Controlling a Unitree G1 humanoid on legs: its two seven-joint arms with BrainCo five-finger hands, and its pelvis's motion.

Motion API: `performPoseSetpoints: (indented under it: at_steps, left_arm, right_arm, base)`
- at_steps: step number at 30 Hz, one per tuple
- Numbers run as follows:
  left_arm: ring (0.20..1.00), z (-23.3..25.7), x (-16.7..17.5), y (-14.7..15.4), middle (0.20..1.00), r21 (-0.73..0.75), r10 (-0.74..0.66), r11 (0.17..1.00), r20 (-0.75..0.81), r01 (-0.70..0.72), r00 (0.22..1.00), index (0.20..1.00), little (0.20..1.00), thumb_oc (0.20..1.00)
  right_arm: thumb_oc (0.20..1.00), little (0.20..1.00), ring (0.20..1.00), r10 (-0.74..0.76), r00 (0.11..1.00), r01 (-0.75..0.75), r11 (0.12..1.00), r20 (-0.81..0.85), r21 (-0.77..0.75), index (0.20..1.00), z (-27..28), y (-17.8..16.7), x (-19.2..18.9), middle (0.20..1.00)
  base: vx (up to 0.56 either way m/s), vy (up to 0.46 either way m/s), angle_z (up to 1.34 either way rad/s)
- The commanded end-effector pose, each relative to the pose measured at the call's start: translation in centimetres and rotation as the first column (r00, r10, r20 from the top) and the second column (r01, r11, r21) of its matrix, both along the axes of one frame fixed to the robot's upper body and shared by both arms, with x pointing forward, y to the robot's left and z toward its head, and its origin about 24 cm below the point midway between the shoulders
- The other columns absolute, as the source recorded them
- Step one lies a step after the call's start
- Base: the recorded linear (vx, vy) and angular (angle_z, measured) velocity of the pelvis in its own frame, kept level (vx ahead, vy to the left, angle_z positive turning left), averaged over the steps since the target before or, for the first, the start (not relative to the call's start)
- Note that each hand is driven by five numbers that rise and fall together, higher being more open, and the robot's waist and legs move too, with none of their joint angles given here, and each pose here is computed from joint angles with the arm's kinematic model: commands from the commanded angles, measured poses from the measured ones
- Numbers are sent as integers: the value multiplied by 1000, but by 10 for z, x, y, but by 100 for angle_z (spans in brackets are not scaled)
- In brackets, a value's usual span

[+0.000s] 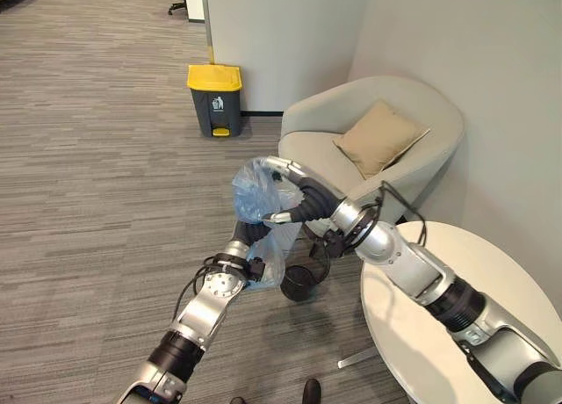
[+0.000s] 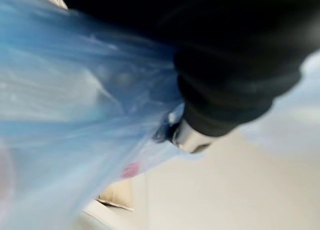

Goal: Gather garbage on tea table into small bin, then transfer packed bag to large trash can.

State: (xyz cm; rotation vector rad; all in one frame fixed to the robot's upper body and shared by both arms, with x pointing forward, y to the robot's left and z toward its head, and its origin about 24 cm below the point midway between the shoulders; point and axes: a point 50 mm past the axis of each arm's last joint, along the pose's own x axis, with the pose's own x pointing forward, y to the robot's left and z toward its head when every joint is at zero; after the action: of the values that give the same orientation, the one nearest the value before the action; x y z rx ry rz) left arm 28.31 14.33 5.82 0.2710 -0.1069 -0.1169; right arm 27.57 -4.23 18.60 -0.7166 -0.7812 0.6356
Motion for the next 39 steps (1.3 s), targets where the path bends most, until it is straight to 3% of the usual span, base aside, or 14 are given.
performPoseSetpoints:
  at_steps: [1, 6, 11, 12, 13, 16, 17, 21, 23, 26, 29, 35, 39]
  left_arm:
    - [200, 29, 3, -4, 200, -67, -29, 997, 157, 39, 987, 200, 200, 200]
    - [200, 11, -9, 21, 200, -48, 51, 998, 85, -47, 995, 200, 200, 200]
    - [200, -18, -27, 49, 200, -49, 139, 989, -46, -141, 989, 200, 200, 200]
    - [200, -18, -28, 49, 200, -49, 138, 989, -47, -140, 989, 200, 200, 200]
    - [200, -29, -35, 59, 200, -54, 173, 982, -99, -179, 980, 200, 200, 200]
    - [200, -40, -43, 71, 200, -52, 201, 976, -155, -211, 967, 200, 200, 200]
    - [200, -47, -49, 83, 200, -33, 227, 971, -190, -237, 955, 200, 200, 200]
    - [200, -64, -67, 104, 200, 11, 277, 959, -270, -284, 922, 200, 200, 200]
    - [200, -67, -72, 110, 200, 28, 289, 956, -285, -293, 914, 200, 200, 200]
    - [200, -85, -94, 130, 200, 82, 341, 938, -379, -336, 861, 200, 200, 200]
    - [200, -101, -117, 138, 200, 86, 367, 925, -462, -371, 807, 200, 200, 200]
    - [200, -109, -128, 145, 200, 95, 410, 902, -492, -420, 768, 200, 200, 200]
    - [200, -104, -118, 146, 200, 71, 426, 892, -463, -447, 777, 200, 200, 200]
  right_arm:
    - [1000, 1000, 1000, 1, 982, -14, 997, 189, 69, 1000, 24, -1, -13, 1000]
    - [1000, 1000, 1000, -136, 983, 128, 989, 125, 67, 1000, -2, -31, -12, 1000]
    - [1000, 1000, 1000, -295, 936, 320, 941, -190, 112, 1000, -57, -76, -12, 1000]
    - [1000, 1000, 1000, -295, 936, 320, 941, -193, 112, 1000, -57, -77, -12, 1000]
    - [1000, 1000, 1000, -324, 885, 382, 915, -334, 126, 1000, -80, -92, -16, 1000]
    - [1000, 1000, 1000, -350, 814, 446, 888, -464, 113, 1000, -105, -108, -21, 1000]
    - [1000, 1000, 1000, -384, 735, 502, 862, -559, 67, 1000, -128, -123, -27, 1000]
    - [1000, 1000, 1000, -439, 554, 602, 798, -708, -23, 1000, -170, -152, -44, 1000]
    - [1000, 1000, 1000, -448, 518, 619, 785, -728, -43, 1000, -178, -157, -47, 1000]
    - [1000, 1000, 1000, -487, 398, 669, 734, -778, -117, 1000, -200, -176, -62, 1000]
    - [1000, 1000, 1000, -514, 349, 688, 708, -783, -158, 1000, -206, -187, -67, 1000]
    - [1000, 1000, 1000, -529, 347, 682, 709, -774, -179, 1000, -207, -188, -66, 1000]
    - [1000, 1000, 1000, -534, 352, 713, 685, -768, -149, 1000, -204, -190, -61, 1000]
  base:
    - [16, -5, -4]
    - [9, -3, -2]
    - [0, 0, 0]
    - [0, 0, 0]
    - [0, 0, 0]
    - [0, 1, -1]
    - [0, 0, 0]
    - [0, 0, 0]
    - [0, 0, 0]
    - [0, 0, 0]
    - [-22, -34, 8]
    - [-42, -34, 18]
    - [-159, -44, 32]
